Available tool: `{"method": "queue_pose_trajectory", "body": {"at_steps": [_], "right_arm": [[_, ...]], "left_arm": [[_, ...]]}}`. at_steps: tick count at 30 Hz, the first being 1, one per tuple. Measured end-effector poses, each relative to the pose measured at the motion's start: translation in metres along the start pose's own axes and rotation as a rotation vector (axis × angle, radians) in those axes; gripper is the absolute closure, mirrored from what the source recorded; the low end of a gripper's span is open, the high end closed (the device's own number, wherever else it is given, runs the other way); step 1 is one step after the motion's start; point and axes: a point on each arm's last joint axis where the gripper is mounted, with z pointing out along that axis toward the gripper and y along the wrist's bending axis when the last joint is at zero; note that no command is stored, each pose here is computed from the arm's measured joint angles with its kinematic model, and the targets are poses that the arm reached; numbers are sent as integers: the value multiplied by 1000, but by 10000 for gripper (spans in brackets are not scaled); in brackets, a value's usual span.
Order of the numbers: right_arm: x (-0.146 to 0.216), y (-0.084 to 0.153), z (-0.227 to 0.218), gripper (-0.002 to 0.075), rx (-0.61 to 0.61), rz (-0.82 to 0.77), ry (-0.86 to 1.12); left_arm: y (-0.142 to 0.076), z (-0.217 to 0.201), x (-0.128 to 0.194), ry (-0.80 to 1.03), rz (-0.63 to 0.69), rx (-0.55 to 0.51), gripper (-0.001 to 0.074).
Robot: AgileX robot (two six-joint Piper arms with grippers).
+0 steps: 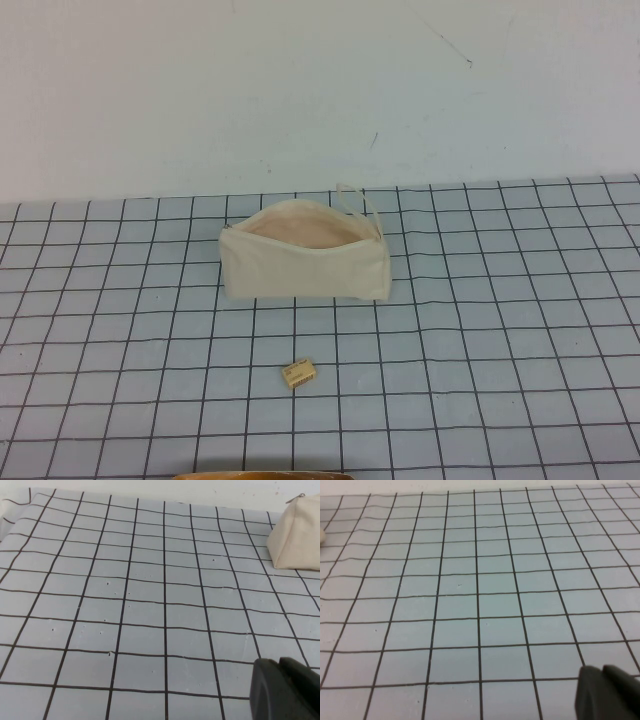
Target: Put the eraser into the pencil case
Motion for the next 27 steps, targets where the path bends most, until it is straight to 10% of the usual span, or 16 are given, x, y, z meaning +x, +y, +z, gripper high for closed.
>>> {"method": "queue_pose_trajectory", "body": {"at_steps": [6, 15, 27], "right_arm": [[-4, 2, 0, 727, -21, 51, -57], [-15, 19, -3, 727, -267, 785, -90], [-19, 21, -5, 727, -263, 373, -150]], "left_arm": [[0, 0, 0, 0, 0, 0, 736], [0, 0, 0, 0, 0, 0, 736], [0, 0, 0, 0, 0, 0, 736]]}}
